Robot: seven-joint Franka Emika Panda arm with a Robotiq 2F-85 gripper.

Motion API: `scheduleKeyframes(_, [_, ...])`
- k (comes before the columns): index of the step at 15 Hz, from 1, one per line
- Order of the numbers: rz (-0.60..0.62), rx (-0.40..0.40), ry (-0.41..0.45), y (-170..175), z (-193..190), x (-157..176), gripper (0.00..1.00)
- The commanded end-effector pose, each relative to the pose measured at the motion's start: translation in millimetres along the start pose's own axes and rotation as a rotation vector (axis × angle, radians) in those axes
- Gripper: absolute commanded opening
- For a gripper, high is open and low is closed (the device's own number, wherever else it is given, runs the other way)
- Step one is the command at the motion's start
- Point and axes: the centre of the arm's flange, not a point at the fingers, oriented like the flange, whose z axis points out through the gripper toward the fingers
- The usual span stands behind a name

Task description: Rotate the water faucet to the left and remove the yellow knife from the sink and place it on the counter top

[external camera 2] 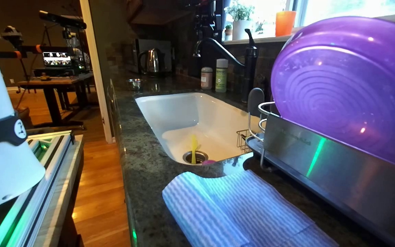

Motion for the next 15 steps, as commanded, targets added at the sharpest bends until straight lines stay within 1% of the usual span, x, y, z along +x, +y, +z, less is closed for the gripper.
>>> scheduleKeyframes(1, [0.0,-0.001,0.004,-0.2,-1.6,0.8,1.0])
scheduleKeyframes(5, [0.006,-0.004,0.007,3.2,-2.8,2.2,1.0])
scheduleKeyframes(6, [0.019,-0.011,0.026,1.6,-4.3,2.8,1.0])
scheduleKeyframes(8, [0.064,-0.027,0.086,2.9,-19.4,4.9,1.0])
scheduleKeyframes(9, [0.086,-0.041,0.098,5.0,-27.5,4.7,1.0])
scheduleKeyframes(11, [0.123,-0.075,0.073,9.7,-41.7,-3.0,1.0])
scheduleKeyframes(15, [0.205,-0.131,0.004,13.6,-52.3,-22.6,1.0])
